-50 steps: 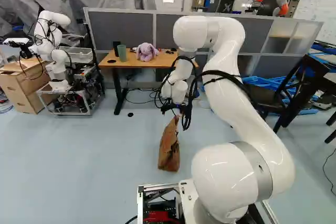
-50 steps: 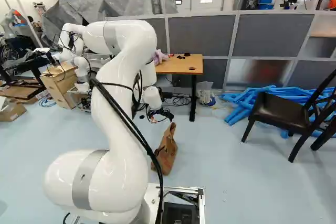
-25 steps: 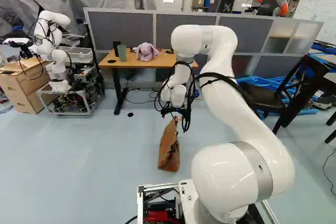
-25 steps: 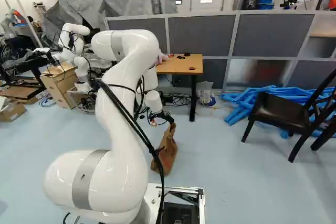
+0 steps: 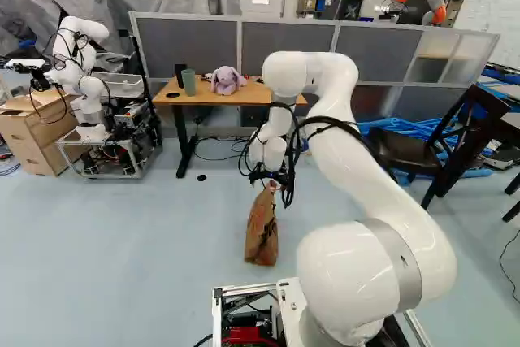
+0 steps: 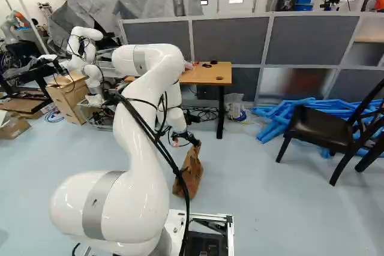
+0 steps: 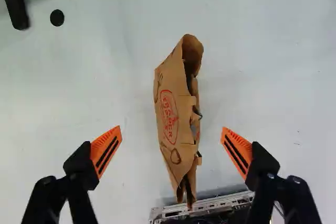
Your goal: Pick up the bag on the ground and place it on the table
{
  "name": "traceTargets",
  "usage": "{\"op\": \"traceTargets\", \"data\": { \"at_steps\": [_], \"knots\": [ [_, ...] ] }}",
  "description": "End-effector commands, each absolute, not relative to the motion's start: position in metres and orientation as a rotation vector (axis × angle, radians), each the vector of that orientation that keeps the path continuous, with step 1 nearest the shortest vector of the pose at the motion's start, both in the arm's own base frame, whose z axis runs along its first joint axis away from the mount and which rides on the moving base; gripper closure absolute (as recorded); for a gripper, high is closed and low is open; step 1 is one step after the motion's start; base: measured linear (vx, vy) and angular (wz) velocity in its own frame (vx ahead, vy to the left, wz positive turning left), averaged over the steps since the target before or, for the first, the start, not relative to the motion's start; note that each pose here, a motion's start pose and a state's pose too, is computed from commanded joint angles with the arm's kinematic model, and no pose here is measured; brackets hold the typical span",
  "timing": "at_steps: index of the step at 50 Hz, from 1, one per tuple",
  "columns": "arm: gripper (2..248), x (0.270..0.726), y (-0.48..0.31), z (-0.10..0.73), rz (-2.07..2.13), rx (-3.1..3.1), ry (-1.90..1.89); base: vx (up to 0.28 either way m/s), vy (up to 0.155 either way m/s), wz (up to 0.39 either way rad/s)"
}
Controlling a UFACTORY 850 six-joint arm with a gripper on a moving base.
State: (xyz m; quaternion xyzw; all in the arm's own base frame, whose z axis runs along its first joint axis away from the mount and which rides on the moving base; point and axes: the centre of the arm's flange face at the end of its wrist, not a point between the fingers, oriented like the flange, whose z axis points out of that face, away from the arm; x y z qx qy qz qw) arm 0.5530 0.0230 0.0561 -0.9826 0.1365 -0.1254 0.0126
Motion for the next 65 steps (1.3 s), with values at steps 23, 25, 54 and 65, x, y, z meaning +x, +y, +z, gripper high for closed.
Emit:
{"op": "traceTargets", "data": {
  "at_steps": [23, 25, 54, 65],
  "knots": [
    [3, 0.557, 0.023, 0.022, -0.358, -3.07, 0.426, 0.0, 0.0, 0.0],
    [3, 0.557, 0.023, 0.019, -0.356, -3.071, 0.426, 0.0, 0.0, 0.0],
    [3, 0.561, 0.023, -0.025, -0.323, -3.078, 0.427, 0.0, 0.0, 0.0],
    [3, 0.562, 0.023, -0.041, -0.313, -3.081, 0.427, 0.0, 0.0, 0.0]
  ]
}}
